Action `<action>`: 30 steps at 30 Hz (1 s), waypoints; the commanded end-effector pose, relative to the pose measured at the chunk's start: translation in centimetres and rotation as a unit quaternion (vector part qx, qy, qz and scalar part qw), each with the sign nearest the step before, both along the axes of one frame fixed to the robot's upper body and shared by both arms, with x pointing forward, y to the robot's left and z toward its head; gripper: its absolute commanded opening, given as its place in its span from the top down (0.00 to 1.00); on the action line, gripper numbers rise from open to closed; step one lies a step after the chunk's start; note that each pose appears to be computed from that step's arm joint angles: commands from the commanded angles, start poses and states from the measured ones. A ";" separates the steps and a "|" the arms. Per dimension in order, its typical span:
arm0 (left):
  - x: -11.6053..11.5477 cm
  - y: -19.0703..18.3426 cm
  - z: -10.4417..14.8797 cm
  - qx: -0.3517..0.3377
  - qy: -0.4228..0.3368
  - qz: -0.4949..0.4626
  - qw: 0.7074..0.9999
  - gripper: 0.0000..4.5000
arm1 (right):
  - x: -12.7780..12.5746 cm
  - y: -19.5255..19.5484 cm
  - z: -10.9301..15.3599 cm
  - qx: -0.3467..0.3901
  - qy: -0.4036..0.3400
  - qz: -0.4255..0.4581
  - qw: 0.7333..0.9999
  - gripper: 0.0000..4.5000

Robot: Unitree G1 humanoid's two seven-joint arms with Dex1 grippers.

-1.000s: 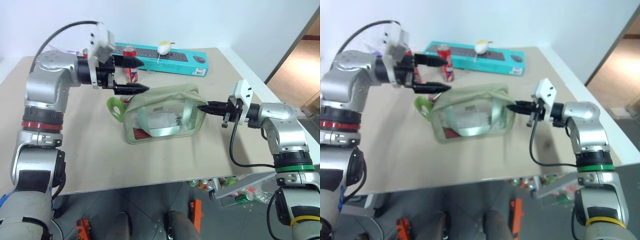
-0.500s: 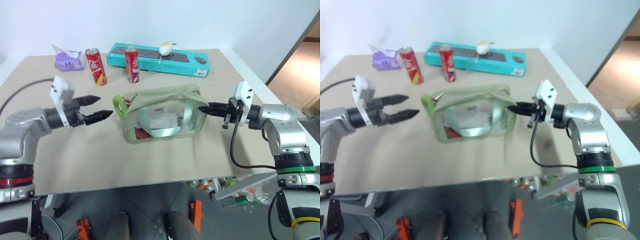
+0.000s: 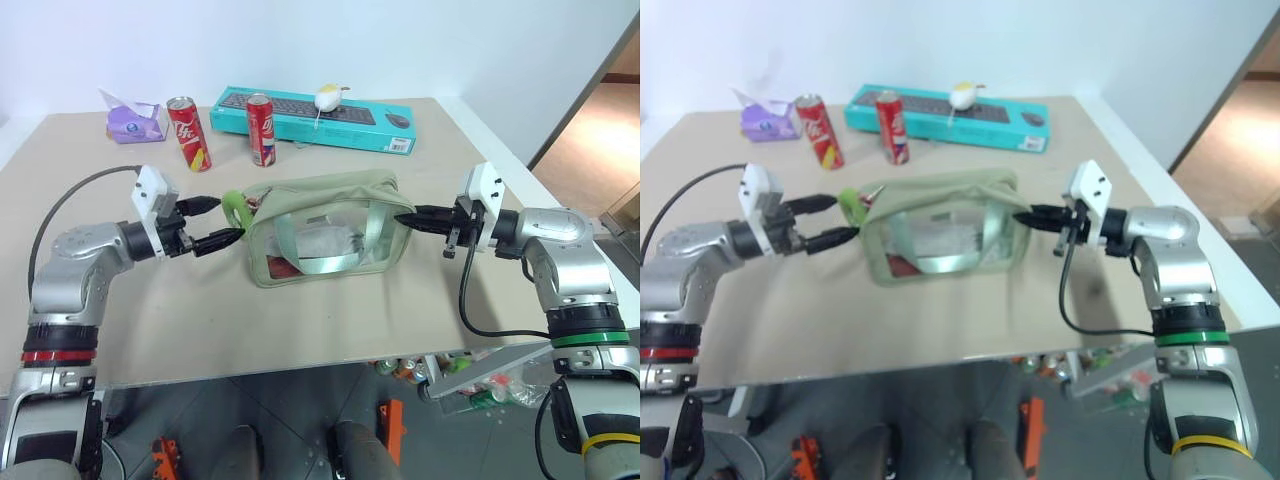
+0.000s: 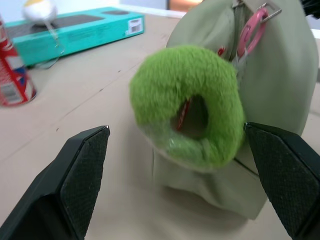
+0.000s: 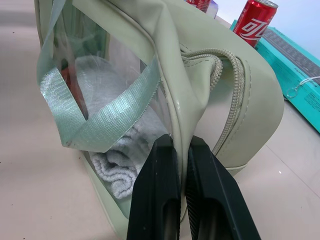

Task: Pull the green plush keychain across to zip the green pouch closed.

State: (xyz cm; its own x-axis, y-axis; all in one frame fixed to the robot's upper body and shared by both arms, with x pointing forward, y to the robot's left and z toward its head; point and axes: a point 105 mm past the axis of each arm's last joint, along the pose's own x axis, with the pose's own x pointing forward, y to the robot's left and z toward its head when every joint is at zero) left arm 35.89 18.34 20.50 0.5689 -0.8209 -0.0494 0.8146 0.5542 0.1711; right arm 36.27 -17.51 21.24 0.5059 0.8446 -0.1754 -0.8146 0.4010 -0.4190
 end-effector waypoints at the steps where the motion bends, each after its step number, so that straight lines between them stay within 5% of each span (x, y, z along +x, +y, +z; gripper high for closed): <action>1: 0.5 0.5 1.9 0.012 -0.037 -0.012 0.999 0.01 | -0.3 -0.2 1.4 -0.004 -0.024 0.003 1.000 1.00; 6: 0.7 -0.5 2.0 0.014 -0.032 -0.061 0.998 0.01 | -0.5 -0.5 1.4 -0.009 -0.023 -0.002 1.000 1.00; 20: 0.9 -1.6 4.6 -0.023 -0.043 -0.103 0.993 0.99 | -0.8 -0.9 1.3 -0.015 -0.021 -0.008 1.000 1.00; 30: -1.0 -2.0 9.6 -0.024 -0.097 -0.123 0.987 0.99 | -0.8 -0.9 1.2 -0.020 -0.019 -0.005 1.000 1.00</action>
State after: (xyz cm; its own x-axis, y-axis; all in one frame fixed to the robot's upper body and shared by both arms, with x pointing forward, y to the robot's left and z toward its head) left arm 35.83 16.30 27.14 0.3631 -0.9310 0.0364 0.9023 0.3611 0.2356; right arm 35.73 -18.13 21.17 0.5158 0.8309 -0.2090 -0.8123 0.3968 -0.4274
